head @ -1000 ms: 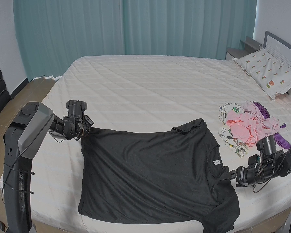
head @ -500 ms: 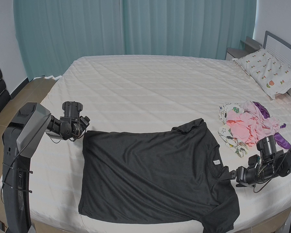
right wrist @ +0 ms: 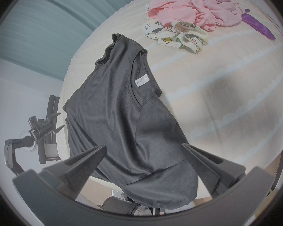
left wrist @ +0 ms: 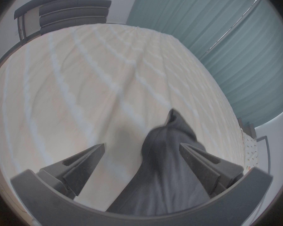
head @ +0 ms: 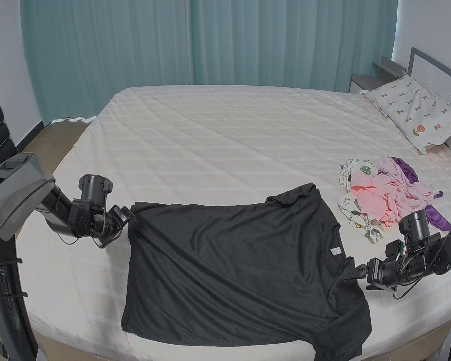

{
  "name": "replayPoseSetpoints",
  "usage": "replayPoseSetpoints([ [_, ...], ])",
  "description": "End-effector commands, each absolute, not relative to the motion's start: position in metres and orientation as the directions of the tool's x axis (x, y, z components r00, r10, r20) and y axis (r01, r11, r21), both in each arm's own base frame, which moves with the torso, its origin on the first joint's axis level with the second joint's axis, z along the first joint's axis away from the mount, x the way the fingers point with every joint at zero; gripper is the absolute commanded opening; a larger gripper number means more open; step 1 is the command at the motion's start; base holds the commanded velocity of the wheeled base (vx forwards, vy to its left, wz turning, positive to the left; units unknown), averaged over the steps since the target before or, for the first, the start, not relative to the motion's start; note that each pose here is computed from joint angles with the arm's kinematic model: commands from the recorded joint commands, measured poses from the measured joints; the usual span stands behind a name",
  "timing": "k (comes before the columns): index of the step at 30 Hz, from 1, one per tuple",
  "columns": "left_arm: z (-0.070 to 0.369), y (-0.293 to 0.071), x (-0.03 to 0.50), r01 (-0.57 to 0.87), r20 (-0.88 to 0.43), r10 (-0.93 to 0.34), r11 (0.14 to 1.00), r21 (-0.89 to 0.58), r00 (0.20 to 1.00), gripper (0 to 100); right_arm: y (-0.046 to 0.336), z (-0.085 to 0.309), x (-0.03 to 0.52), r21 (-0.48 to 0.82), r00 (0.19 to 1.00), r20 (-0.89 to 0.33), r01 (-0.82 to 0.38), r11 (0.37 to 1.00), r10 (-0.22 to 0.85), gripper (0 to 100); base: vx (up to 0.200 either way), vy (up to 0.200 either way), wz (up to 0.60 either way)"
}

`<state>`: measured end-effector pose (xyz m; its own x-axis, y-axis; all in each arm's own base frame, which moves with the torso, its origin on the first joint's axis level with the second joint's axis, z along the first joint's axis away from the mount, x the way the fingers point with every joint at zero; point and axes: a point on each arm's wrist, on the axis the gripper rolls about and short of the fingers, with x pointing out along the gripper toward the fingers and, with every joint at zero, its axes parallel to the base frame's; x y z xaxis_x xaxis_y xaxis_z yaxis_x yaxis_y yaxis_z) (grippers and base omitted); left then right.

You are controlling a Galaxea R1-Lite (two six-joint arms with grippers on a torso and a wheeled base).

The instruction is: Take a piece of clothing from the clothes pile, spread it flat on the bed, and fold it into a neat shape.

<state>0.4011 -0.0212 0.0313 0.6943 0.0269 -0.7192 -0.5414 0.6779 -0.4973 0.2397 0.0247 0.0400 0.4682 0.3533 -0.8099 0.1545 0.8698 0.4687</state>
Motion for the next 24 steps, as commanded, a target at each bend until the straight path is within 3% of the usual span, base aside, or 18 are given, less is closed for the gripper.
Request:
replayPoseSetpoints([
  [1, 0.058, -0.03, 0.325, -0.476, -0.702, -0.109, 0.662, -0.579, 0.704, 100, 0.026, 0.044, 0.236, 0.471, 0.477, -0.803, 0.141, 0.871, 0.357, 100, -0.2, 0.0, 0.0],
  [10, 0.018, -0.046, 0.259, -0.44, -0.739, -0.202, 0.692, -0.572, 0.643, 100, 0.027, 0.044, 0.234, 0.47, 0.473, -0.804, 0.135, 0.872, 0.36, 100, -0.2, 0.0, 0.0],
  [17, 0.004, -0.055, 0.256, -0.399, -0.718, -0.224, 0.705, -0.586, 0.659, 100, 0.027, 0.043, 0.234, 0.47, 0.47, -0.805, 0.135, 0.872, 0.361, 100, 0.0, 0.0, 0.0],
  [24, -0.009, -0.07, 0.254, -0.383, -0.748, -0.235, 0.741, -0.551, 0.621, 100, 0.027, 0.044, 0.234, 0.47, 0.473, -0.804, 0.135, 0.872, 0.36, 100, 0.0, 0.0, 0.0],
])
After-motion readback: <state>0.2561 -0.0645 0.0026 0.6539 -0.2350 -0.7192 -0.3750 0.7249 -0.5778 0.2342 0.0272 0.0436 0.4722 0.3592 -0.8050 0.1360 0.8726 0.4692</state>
